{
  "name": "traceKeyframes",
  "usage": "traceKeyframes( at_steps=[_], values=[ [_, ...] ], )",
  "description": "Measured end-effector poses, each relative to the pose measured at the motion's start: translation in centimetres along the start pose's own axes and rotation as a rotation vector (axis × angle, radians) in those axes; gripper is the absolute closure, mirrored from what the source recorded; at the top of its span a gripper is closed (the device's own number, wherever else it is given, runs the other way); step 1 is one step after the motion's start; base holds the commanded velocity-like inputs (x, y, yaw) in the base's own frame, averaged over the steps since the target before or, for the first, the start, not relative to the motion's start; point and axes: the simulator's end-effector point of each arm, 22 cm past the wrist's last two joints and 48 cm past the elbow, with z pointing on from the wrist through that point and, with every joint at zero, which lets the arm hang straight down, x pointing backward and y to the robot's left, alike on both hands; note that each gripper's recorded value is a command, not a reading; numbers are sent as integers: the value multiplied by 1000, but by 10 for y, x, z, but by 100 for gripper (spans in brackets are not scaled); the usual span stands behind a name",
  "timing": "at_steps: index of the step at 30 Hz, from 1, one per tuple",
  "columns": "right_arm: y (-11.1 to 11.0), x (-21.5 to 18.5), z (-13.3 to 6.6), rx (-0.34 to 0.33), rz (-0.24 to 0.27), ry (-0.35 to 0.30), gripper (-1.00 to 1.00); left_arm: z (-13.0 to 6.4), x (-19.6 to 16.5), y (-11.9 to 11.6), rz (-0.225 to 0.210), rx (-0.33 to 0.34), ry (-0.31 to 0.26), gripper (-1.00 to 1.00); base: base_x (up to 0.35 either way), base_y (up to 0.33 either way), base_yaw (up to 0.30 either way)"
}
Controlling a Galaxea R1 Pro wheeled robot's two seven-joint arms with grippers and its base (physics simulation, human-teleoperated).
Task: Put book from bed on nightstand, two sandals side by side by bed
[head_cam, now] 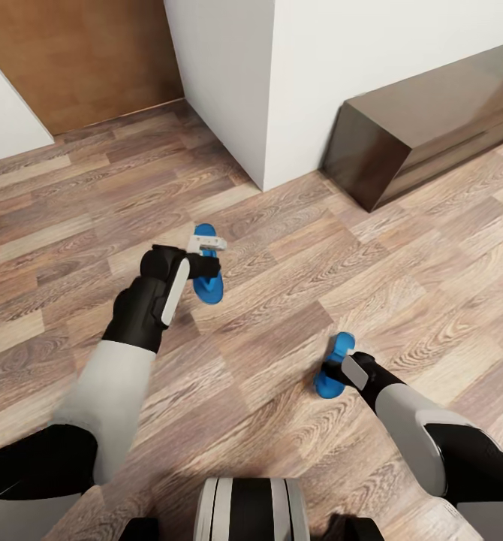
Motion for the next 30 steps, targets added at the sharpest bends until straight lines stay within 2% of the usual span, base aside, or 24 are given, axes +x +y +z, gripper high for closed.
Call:
traceKeyframes(
  at_steps=[2, 5, 9, 10, 11, 12, 14, 19, 20, 22, 26, 30],
  values=[
    [-12, -3, -3, 13, 1, 14, 100, -8, 12, -6, -5, 8, -12, 100, 0, 0, 0],
    [-32, -16, -12, 29, -1, 28, 100, -14, 48, -10, -18, 15, 9, 100, 0, 0, 0],
    [-41, -31, -27, 25, -8, 49, 100, -16, 93, -14, -30, 19, 61, 100, 0, 0, 0],
    [-56, -43, -36, 38, -6, 60, 100, -15, 126, -16, -36, 18, 101, 100, 0, 0, 0],
    [-67, -52, -41, 45, 3, 56, 100, -14, 160, -20, -48, 25, 142, 100, 0, 0, 0],
    [-70, -58, -44, 41, 20, 48, 100, -16, 162, -20, -48, 24, 138, 100, 0, 0, 0],
    [-93, -81, -56, 49, 66, 18, 100, -18, 202, -23, -62, 26, 158, 100, 0, 0, 0],
    [-102, -104, -75, 34, 109, -28, 100, -26, 242, -27, -74, 26, 182, 100, 0, 0, 0],
    [-102, -118, -83, 36, 111, -69, 100, -31, 262, -28, -79, 26, 202, 100, 0, 0, 0],
    [-105, -120, -88, 46, 113, -90, 100, -36, 266, -30, -81, 28, 202, 100, 0, 0, 0],
    [-121, -112, -94, 92, 110, -108, 100, -50, 253, -33, -83, 36, 158, 100, 0, 0, 0],
    [-126, -97, -99, 117, 98, -123, 100, -61, 246, -35, -80, 38, 139, 100, 0, 0, 0]
  ],
)
